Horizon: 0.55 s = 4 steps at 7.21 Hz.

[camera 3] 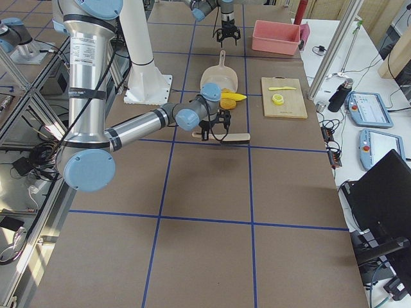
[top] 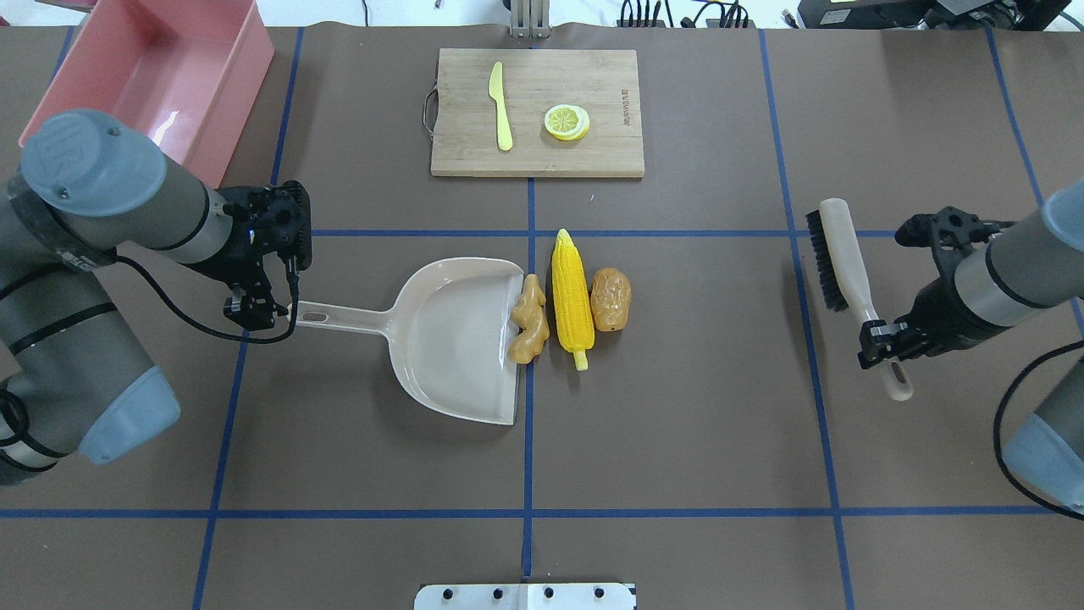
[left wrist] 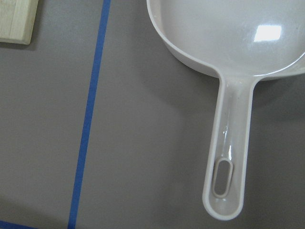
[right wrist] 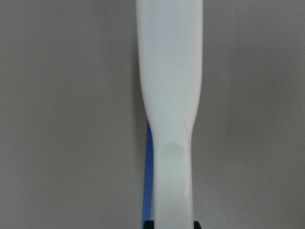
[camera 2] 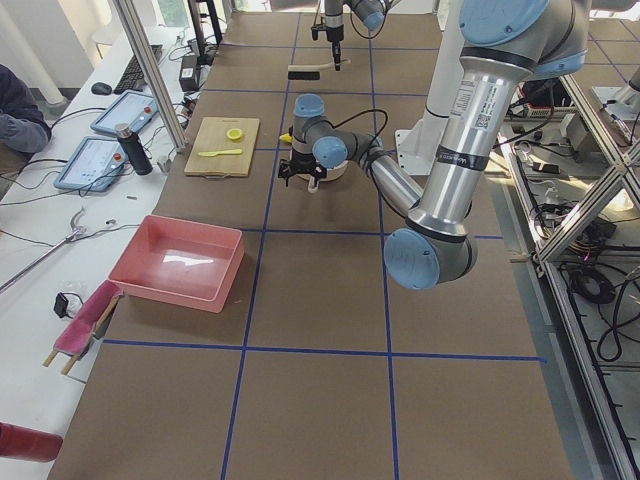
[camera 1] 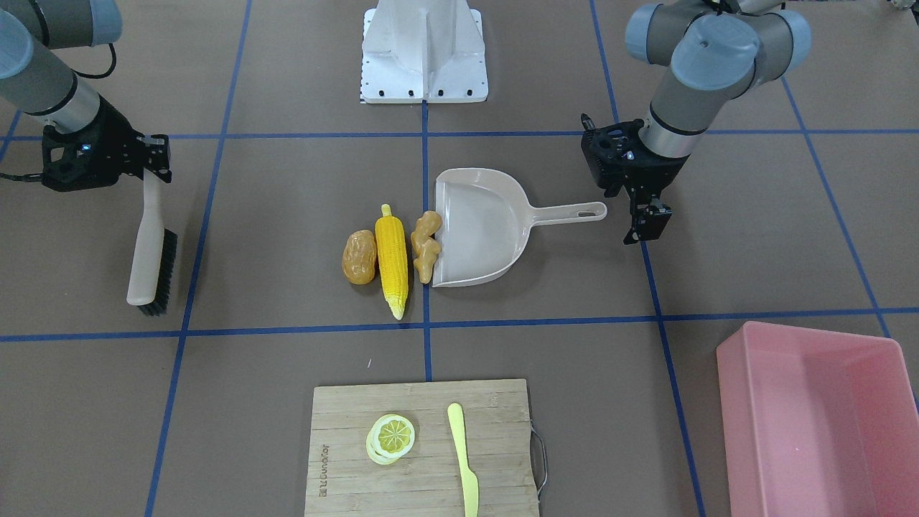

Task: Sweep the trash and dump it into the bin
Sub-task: 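Grasp the white dustpan handle with the left gripper while the right gripper lifts the brush, then move the brush toward the potato and corn beside the dustpan with the right gripper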

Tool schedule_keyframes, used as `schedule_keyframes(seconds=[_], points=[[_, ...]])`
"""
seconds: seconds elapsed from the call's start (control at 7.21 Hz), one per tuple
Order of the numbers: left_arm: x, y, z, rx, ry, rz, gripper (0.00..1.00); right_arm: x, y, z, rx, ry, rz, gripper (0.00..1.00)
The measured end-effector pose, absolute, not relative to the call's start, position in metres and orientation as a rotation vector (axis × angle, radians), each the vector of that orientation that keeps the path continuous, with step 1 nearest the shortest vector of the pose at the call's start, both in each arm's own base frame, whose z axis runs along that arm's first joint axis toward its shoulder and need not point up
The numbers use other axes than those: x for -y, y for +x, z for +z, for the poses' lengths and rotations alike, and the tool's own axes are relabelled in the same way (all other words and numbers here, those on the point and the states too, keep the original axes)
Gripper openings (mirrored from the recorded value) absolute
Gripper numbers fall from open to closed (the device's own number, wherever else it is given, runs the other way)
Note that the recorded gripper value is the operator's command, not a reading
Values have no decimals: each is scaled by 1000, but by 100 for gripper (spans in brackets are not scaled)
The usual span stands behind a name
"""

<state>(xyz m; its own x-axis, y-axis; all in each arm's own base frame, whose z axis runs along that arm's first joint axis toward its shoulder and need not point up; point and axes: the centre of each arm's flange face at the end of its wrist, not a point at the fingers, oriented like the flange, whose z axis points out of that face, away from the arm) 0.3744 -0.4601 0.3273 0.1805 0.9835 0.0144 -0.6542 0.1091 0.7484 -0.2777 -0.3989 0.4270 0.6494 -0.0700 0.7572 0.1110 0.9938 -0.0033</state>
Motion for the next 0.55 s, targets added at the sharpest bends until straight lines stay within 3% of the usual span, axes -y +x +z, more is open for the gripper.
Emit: schedule_keyframes(seconds=[0.55], points=[[440, 397, 324, -563, 709, 1316, 98, 419, -359, 324, 707, -34, -210, 0]])
